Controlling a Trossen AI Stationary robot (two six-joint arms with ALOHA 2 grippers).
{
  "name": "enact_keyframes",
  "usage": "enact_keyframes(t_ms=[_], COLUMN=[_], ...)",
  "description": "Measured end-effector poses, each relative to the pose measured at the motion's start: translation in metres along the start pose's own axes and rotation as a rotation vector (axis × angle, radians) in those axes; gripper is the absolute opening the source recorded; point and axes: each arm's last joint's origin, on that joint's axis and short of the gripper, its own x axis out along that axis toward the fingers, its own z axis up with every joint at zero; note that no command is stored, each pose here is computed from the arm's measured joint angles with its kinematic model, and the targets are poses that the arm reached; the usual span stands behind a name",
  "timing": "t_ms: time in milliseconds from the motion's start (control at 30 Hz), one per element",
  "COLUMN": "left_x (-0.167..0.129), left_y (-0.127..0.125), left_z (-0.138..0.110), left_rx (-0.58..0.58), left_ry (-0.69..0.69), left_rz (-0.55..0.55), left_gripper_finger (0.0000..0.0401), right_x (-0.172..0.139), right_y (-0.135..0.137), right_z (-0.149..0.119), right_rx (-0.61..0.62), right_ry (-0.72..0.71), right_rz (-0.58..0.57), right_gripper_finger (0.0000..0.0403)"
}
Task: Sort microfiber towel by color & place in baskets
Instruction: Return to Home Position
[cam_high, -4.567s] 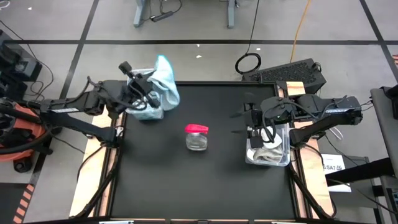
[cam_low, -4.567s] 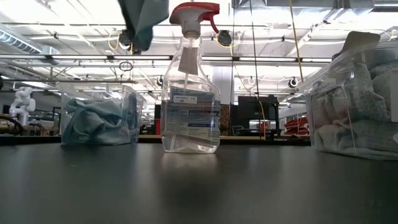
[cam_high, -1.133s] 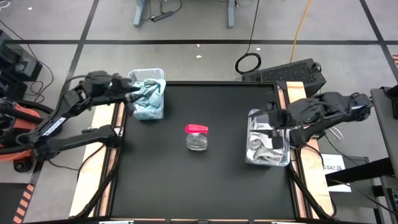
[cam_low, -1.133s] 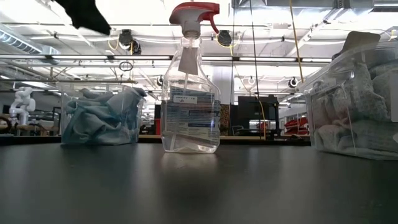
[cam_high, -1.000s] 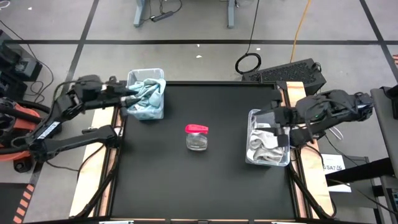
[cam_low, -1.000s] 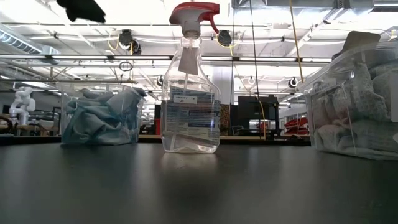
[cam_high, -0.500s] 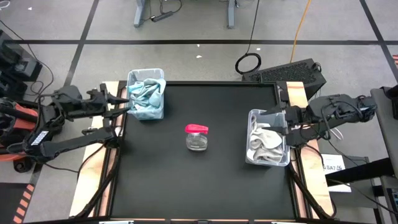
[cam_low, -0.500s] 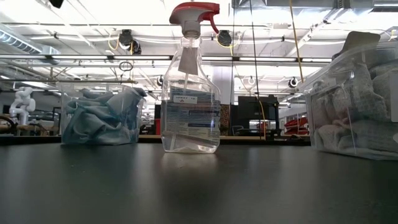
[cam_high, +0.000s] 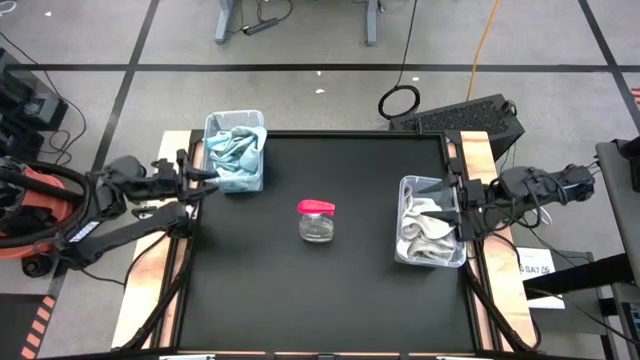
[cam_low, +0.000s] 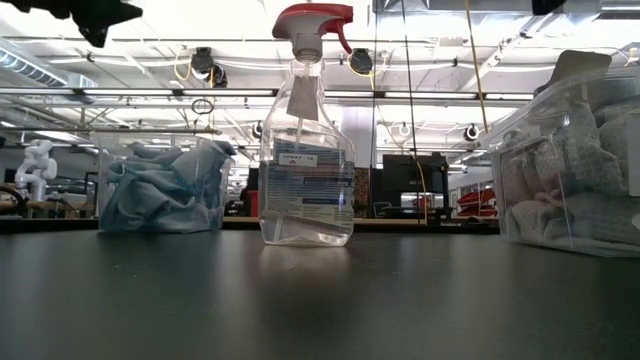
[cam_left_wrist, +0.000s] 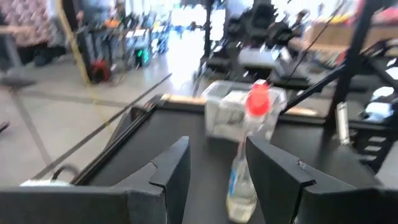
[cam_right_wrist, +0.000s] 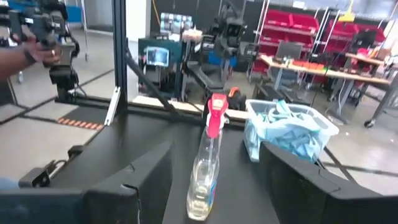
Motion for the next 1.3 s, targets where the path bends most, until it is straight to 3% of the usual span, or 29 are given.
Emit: enact_keyframes(t_ms=[300,800,1300], left_x=[-0.008,0.017,0.039], left_y=[-0.004,0.0,-0.001], left_z=[-0.02,-0.036,-0.072], left_rx=[0.036,0.011,0.003], left_ry=[-0.143,-0.334,-0.301], left_rz=[-0.041,-0.216,-0.271], left_gripper_finger=[0.0161,0.0161,0.0161], right_x=[0.0,0.003,-0.005], right_y=[0.002,0.005,0.004], right_z=[-0.027,-0.064,-0.092], right_rx=[-0.01,-0.042,-0.049], right_ry=[-0.133,-0.295,-0.335], right_rz=[-0.011,-0.042,-0.088], right_gripper_finger=[0.0226,0.0226,0.0226])
